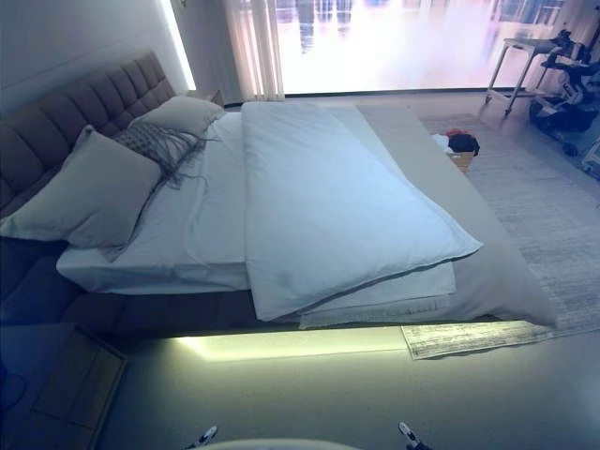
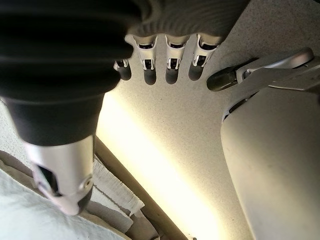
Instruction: Make the bed neatly
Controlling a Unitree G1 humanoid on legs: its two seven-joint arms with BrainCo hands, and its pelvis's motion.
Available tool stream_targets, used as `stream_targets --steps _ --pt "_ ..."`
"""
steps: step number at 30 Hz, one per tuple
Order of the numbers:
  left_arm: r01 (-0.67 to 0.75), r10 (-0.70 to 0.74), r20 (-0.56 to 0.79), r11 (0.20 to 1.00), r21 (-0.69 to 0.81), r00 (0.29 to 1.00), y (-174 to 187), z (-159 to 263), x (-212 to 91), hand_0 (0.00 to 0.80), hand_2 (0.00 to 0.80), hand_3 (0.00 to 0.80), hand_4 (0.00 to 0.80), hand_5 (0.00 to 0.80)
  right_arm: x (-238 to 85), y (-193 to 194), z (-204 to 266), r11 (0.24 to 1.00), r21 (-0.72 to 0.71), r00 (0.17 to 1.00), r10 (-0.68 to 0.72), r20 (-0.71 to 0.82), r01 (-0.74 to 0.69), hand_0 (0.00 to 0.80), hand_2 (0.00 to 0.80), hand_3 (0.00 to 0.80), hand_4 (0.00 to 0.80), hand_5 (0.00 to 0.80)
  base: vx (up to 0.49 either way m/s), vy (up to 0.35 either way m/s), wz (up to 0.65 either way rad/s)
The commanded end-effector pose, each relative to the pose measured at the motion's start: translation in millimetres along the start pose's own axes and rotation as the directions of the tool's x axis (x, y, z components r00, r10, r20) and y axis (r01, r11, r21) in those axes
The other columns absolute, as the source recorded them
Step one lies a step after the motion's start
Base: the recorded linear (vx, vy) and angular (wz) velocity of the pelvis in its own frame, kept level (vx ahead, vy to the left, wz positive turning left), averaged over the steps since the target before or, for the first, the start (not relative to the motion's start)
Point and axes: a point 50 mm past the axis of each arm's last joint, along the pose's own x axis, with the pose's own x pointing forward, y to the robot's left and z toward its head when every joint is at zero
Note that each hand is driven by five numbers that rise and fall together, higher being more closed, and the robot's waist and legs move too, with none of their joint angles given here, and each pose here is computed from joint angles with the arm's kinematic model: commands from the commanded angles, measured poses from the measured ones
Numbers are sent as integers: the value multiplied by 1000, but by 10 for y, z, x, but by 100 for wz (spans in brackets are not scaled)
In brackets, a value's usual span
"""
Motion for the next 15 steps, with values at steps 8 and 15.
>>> stream_targets --steps 8,15 --pt "-7 7 -29 1000 2 1000 -100 47 40 0 0 0 0 0 99 303 171 999 18 998 49 47 -50 0 0 0 0 0 0 0 0" --pt "32 -38 -149 999 -41 988 -142 -86 35 0 0 0 0 0 110 350 198 997 -33 997 73 25 -72 0 0 0 0 0 0 0 0"
